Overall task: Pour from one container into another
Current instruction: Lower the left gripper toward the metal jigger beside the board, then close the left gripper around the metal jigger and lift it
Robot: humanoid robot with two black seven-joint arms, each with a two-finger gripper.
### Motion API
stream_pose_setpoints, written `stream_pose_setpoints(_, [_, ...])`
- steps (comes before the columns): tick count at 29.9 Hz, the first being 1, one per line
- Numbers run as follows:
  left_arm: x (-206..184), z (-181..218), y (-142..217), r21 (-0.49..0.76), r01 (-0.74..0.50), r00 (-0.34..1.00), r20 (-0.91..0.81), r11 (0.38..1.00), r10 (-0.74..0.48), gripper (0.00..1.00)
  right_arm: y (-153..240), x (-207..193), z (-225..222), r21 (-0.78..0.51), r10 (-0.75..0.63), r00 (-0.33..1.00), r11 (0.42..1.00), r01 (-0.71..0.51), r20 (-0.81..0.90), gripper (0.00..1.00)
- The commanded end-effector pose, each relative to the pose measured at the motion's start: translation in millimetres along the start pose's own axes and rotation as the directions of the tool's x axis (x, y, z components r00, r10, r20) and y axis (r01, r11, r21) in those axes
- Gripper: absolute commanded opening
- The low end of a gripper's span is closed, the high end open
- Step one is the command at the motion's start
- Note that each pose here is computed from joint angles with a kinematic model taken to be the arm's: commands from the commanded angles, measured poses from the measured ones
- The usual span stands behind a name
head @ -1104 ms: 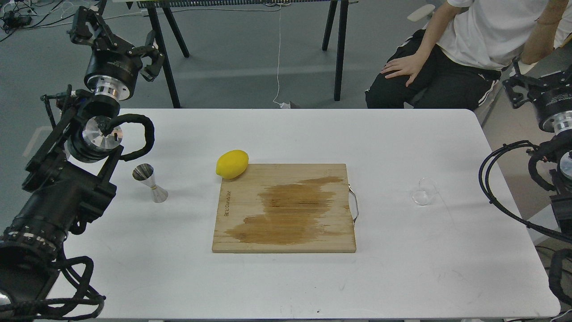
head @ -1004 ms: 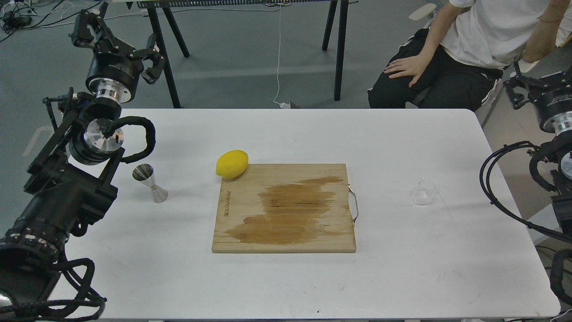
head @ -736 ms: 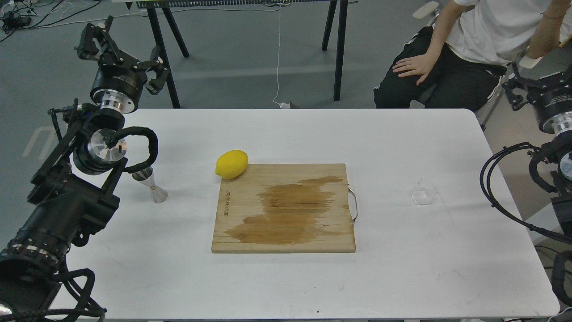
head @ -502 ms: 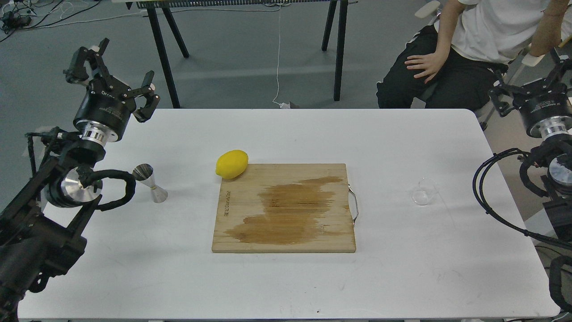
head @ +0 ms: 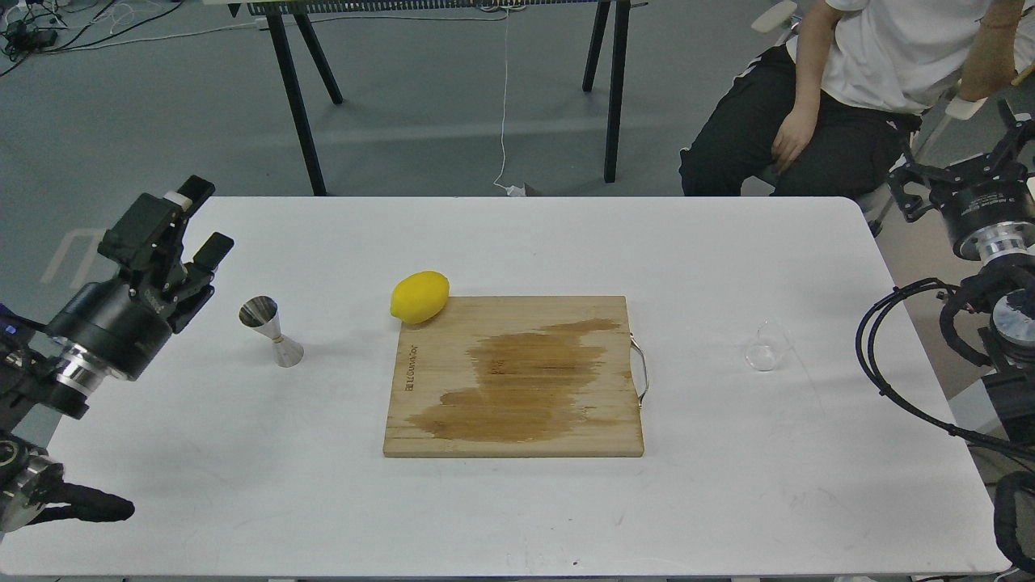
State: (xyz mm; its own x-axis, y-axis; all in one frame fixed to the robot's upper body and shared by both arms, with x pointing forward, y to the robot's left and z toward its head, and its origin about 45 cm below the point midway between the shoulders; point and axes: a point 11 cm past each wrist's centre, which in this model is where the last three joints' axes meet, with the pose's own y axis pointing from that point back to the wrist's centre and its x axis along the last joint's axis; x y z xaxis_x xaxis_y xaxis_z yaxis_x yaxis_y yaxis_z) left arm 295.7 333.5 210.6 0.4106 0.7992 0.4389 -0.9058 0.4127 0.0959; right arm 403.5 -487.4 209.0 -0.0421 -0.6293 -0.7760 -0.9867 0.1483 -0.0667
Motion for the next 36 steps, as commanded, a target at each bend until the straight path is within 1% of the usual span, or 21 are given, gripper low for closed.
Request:
stream_pose_setpoints(1, [-20, -24, 18, 0.063, 0.040, 0.961, 0.272, 0.997, -0.056, 0.96, 5, 4, 2, -0.004, 0.004, 1.000, 1.000, -0.004, 0.000, 1.00])
stream_pose_setpoints(3, [-28, -37, 24, 0.093, 0.063, 0.891, 0.443, 0.994, -0.098, 0.96, 9, 8, 0, 0.001, 0.011, 1.000, 1.000, -0.011, 0.003, 1.00])
stream_pose_setpoints(5, [-35, -59, 32, 0.148, 0.084, 0.809, 0.567, 0.985, -0.154, 0.96, 11, 10, -2, 0.007, 0.016, 1.000, 1.000, -0.016, 0.007, 1.00])
stream_pose_setpoints(9, [-34, -107, 40, 0.277, 0.070, 0.684, 0.686, 0.958, -0.248, 0.96, 14, 14, -3, 0.009, 0.025, 1.000, 1.000, -0.025, 0.007, 1.00])
stream_pose_setpoints(12, [-35, -127, 25, 0.315, 0.064, 0.615, 0.734, 0.947, -0.286, 0.95, 14, 14, -3, 0.011, 0.025, 1.000, 1.000, -0.025, 0.007, 1.00])
stream_pose_setpoints(15, [-44, -145, 13, 0.353, 0.069, 0.561, 0.760, 0.933, -0.328, 0.93, 14, 14, -5, 0.013, 0.026, 1.000, 1.000, -0.026, 0.005, 1.00])
stream_pose_setpoints(18, [-44, -150, -7, 0.349, 0.026, 0.574, 0.762, 0.937, -0.300, 0.93, 14, 14, -5, 0.015, 0.026, 1.000, 1.000, -0.026, 0.004, 1.00])
stream_pose_setpoints(25, [-53, -158, -35, 0.368, 0.010, 0.590, 0.749, 0.930, -0.302, 0.90, 14, 14, -8, 0.025, 0.026, 1.000, 0.999, -0.026, 0.007, 1.00])
stream_pose_setpoints(28, [-49, -159, -41, 0.372, -0.010, 0.589, 0.752, 0.928, -0.295, 0.79, 14, 14, -9, 0.031, 0.026, 1.000, 0.999, -0.027, 0.010, 1.00])
stream_pose_setpoints(31, [-43, -159, -48, 0.374, -0.033, 0.584, 0.760, 0.927, -0.286, 0.74, 14, 14, -8, 0.030, 0.026, 1.000, 0.999, -0.027, 0.011, 1.00])
stream_pose_setpoints(33, [-43, -159, -54, 0.376, -0.038, 0.585, 0.759, 0.926, -0.284, 0.67, 14, 14, -7, 0.028, 0.026, 1.000, 0.999, -0.026, 0.014, 1.00])
stream_pose_setpoints(34, [-43, -159, -55, 0.375, -0.039, 0.585, 0.760, 0.926, -0.283, 0.60, 14, 14, -7, 0.028, 0.026, 1.000, 0.999, -0.026, 0.014, 1.00])
stream_pose_setpoints(36, [-45, -158, -56, 0.372, -0.037, 0.587, 0.760, 0.928, -0.281, 0.41, 15, 15, -6, 0.027, 0.027, 1.000, 0.999, -0.028, 0.015, 1.00])
